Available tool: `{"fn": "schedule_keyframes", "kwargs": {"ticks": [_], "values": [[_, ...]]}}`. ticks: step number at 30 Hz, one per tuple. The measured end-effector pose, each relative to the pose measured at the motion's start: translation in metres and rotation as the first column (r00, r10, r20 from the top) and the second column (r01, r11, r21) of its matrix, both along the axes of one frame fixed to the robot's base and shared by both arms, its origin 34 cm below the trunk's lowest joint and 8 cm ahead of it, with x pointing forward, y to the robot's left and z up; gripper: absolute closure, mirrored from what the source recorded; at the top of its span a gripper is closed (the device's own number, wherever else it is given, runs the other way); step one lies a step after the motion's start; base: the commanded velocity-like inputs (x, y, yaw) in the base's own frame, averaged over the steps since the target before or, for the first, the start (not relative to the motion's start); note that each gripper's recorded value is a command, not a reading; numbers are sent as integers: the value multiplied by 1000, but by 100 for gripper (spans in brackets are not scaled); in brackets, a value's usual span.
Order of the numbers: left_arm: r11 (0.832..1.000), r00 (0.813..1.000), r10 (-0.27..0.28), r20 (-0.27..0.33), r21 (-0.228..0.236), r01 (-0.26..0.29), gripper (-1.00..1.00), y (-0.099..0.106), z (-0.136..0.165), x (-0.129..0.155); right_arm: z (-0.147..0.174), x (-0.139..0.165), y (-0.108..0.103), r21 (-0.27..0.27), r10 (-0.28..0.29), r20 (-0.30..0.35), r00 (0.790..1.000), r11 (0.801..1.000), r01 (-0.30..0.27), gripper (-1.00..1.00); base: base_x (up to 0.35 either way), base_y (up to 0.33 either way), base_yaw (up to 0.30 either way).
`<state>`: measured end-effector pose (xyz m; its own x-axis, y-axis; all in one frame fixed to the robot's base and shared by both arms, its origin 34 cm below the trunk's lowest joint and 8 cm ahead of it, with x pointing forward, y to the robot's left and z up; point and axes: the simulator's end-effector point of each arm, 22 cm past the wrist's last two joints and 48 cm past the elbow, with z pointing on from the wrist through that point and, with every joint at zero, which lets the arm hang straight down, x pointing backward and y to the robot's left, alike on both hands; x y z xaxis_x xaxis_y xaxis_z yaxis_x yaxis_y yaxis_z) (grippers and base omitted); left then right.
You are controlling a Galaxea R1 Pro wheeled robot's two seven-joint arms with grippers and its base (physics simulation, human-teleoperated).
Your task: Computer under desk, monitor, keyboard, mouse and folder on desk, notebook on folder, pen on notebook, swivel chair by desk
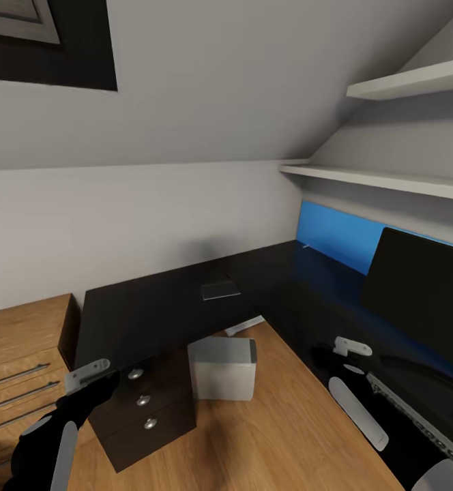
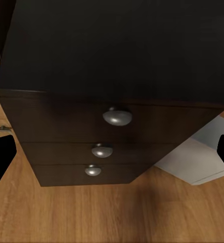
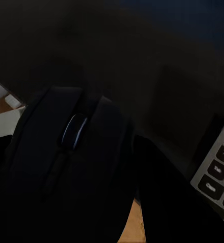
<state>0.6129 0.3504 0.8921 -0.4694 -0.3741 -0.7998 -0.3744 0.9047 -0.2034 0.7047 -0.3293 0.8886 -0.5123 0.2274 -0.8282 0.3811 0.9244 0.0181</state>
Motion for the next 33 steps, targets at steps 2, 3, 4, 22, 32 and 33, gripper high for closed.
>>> {"fn": "schedule_keyframes", "kwargs": {"ticks": [2, 3, 4, 22, 32, 33], "values": [[1000, 1000, 0, 0, 0, 0, -100, 0, -3, 0, -6, -1, -3, -6, -5, -7, 1000, 1000, 5, 100, 0, 0, 0], [1000, 1000, 0, 0, 0, 0, -100, 0, -4, 0, -10, -2, -5, -9, -8, -13, 1000, 1000, 8, 100, 0, 0, 0], [1000, 1000, 0, -1, 0, 0, -100, 0, -6, 0, -18, -4, -9, -19, -17, -27, 999, 1000, 16, 100, 0, 0, 0], [1000, 1000, -1, -2, -3, 1, -100, -1, -31, 2, -55, 18, -62, -130, -163, 42, 986, 977, 167, 100, 0, 0, 0], [1000, 1000, -3, -8, -4, 3, -100, -2, -35, 2, -59, 19, -70, -154, -181, 49, 982, 970, 187, 100, 0, 0, 0], [1000, 1000, -3, -9, -3, 3, -100, -2, -35, 2, -61, 20, -75, -162, -193, 46, 980, 967, 198, 100, 0, 0, 0]]}}
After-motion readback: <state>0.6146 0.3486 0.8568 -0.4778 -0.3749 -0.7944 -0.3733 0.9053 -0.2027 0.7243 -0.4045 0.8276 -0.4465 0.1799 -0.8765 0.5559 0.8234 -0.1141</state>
